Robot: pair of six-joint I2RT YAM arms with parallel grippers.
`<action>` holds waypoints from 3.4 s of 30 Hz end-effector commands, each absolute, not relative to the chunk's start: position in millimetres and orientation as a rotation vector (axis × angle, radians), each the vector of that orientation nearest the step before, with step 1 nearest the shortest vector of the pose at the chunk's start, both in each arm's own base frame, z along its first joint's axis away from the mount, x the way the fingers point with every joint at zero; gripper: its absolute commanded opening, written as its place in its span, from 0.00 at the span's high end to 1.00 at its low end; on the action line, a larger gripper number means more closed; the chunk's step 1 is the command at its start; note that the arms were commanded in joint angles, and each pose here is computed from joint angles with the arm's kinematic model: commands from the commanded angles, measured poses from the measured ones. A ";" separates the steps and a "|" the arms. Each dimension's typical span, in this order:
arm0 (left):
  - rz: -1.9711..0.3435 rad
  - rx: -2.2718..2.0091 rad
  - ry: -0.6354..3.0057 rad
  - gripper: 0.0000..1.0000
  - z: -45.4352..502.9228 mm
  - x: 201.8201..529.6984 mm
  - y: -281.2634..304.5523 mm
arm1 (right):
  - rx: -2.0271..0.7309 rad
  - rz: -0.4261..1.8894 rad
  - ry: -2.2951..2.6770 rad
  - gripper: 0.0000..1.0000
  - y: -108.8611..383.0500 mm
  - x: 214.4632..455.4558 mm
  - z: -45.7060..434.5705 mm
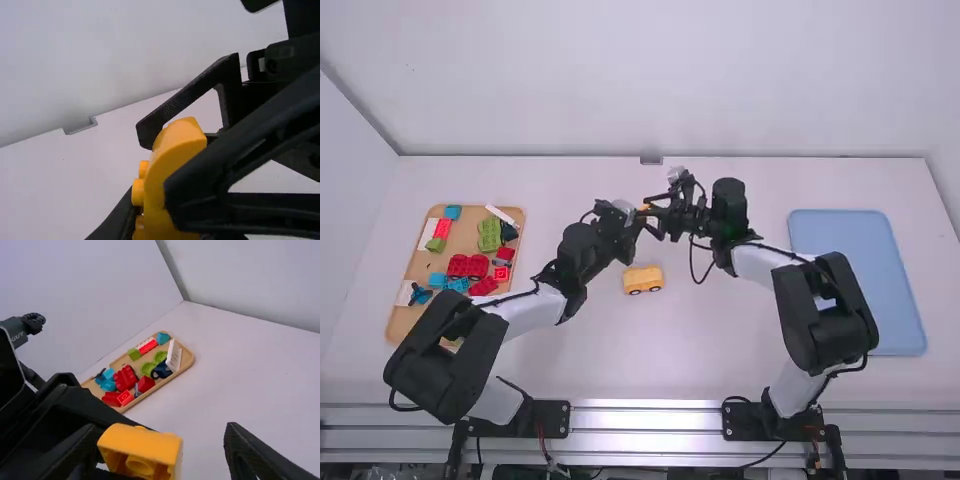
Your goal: Assemble lego blocks to make yellow taxi
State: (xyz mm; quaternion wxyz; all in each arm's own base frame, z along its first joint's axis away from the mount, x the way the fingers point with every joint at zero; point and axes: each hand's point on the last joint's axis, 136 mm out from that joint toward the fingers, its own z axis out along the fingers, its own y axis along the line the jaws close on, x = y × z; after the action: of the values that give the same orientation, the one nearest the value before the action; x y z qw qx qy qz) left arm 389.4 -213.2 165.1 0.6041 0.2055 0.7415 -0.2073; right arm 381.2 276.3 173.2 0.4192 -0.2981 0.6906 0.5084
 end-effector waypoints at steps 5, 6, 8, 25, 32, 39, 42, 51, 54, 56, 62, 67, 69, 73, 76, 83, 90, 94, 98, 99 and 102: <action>-0.481 0.542 1.675 0.98 172.2 387.0 -221.2 | -0.802 1.302 1.701 0.38 289.5 365.6 178.6; -0.484 0.538 1.675 0.98 172.4 387.0 -221.1 | -0.803 1.303 1.701 0.39 290.0 365.3 178.7; -0.479 0.536 1.676 0.98 172.2 387.5 -220.5 | -0.810 1.308 1.699 0.45 292.5 363.2 178.7; -0.458 0.515 1.670 0.88 174.6 390.3 -217.2 | -0.807 1.306 1.703 0.81 291.5 363.9 178.0; -0.458 0.516 1.674 0.63 173.6 390.2 -217.1 | -0.818 1.269 1.706 0.90 284.9 368.1 173.2; -0.524 0.441 1.721 0.01 169.2 389.3 -216.7 | -0.790 1.214 1.712 0.91 264.9 382.1 170.5; -0.549 0.415 1.744 0.01 166.0 388.8 -216.0 | -0.777 1.179 1.707 0.91 252.6 390.2 170.5; -0.780 0.627 1.821 0.01 148.2 358.9 -242.1 | -0.994 1.273 1.534 0.86 232.1 370.8 188.1; -0.904 0.761 1.805 0.01 159.0 351.9 -246.3 | -1.102 1.318 1.447 0.87 231.2 358.3 195.0; -0.979 0.887 1.755 0.01 169.6 342.8 -249.8 | -1.163 1.335 1.384 0.88 231.7 350.9 199.6; -1.048 1.104 1.630 0.01 186.5 324.9 -256.8 | -1.270 1.388 1.228 0.88 226.6 333.4 211.9; -1.095 1.228 1.493 0.01 194.5 307.2 -261.6 | -1.298 1.383 1.183 0.89 226.8 329.9 214.7; -1.086 1.239 1.479 0.02 194.8 307.0 -261.7 | -1.299 1.386 1.183 0.89 227.8 329.2 214.7; -1.063 1.251 1.462 0.11 193.6 308.8 -261.9 | -1.317 1.402 1.171 0.89 235.4 323.8 214.7; -1.068 1.242 1.471 0.19 192.7 309.8 -262.0 | -1.336 1.420 1.158 0.90 243.5 317.8 214.7; -1.054 1.227 1.506 0.41 188.3 312.7 -260.4 | -1.354 1.431 1.145 0.89 251.4 312.5 214.7; -1.058 1.226 1.512 0.60 186.7 311.8 -260.2 | -1.353 1.419 1.146 0.89 251.8 313.8 213.8; -1.074 1.209 1.531 0.63 186.7 311.9 -260.1 | -1.336 1.398 1.175 0.89 252.8 318.6 211.6; -1.074 1.209 1.532 0.80 186.7 311.8 -260.1 | -1.317 1.371 1.206 0.89 253.8 324.2 209.0; -1.075 1.209 1.533 0.83 186.5 311.7 -260.1 | -1.317 1.371 1.206 0.88 253.8 324.2 208.9; -1.067 1.199 1.560 0.93 183.3 313.2 -259.1 | -1.307 1.353 1.221 0.33 254.7 327.6 207.8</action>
State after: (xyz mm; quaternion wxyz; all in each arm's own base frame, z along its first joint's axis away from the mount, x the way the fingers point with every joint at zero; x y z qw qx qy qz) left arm 320.9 -253.2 177.7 0.4388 0.4662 0.6483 -0.4120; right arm 315.4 252.3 197.4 0.4122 -0.5240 0.4826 0.5680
